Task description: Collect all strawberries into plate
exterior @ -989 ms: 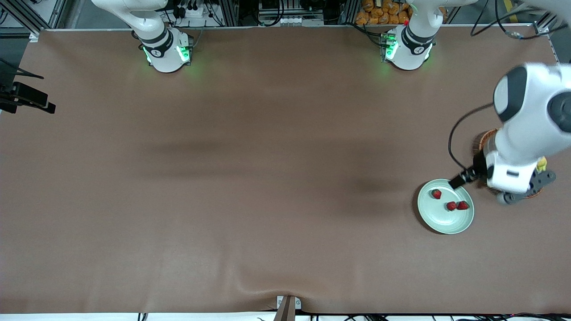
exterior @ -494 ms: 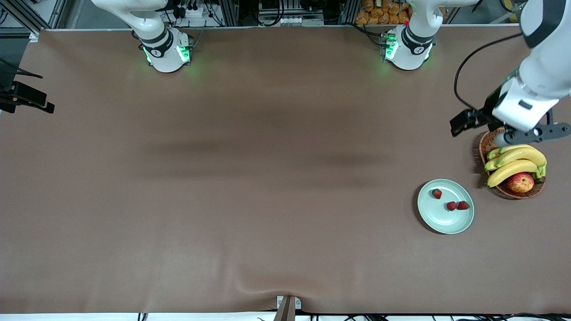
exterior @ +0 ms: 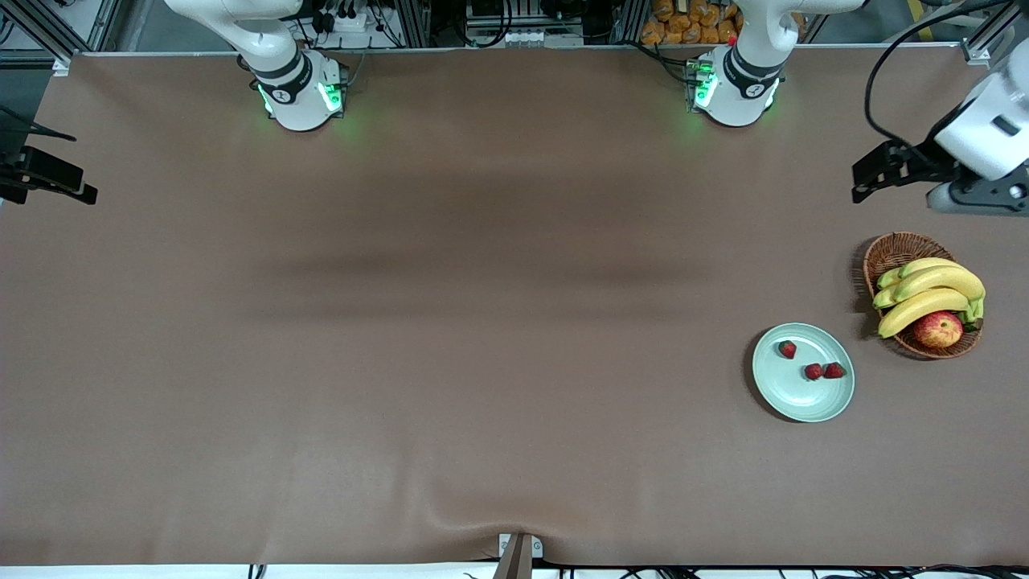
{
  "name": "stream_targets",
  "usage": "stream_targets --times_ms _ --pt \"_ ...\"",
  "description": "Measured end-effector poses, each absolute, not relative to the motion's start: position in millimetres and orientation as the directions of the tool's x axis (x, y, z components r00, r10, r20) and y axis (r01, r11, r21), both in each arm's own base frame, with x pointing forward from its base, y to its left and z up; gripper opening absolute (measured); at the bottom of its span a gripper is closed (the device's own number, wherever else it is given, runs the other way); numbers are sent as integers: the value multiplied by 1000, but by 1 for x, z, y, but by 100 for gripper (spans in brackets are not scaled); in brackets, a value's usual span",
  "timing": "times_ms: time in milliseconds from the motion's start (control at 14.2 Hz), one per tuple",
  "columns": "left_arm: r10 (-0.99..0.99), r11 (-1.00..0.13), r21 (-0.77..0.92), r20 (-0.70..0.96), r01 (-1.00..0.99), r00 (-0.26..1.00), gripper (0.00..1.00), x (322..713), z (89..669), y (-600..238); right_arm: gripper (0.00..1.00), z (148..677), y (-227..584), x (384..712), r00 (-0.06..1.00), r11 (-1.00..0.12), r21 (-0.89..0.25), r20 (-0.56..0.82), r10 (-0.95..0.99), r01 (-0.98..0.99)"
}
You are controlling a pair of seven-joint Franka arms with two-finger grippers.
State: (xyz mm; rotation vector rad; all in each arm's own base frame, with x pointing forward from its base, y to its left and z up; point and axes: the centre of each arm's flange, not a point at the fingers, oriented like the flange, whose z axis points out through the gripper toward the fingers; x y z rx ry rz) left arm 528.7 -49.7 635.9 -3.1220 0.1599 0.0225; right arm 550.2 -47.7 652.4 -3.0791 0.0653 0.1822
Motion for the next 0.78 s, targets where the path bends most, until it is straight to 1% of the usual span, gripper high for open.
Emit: stream_targets --times_ms 212,777 --pt "-102 -995 -4 -12 -102 995 100 526 648 -50 100 652 -48 550 992 -998 -54 -119 -39 -46" --pt "-75 -997 19 -7 -75 997 100 526 651 -55 100 653 -48 550 992 -998 -54 -117 -39 -46"
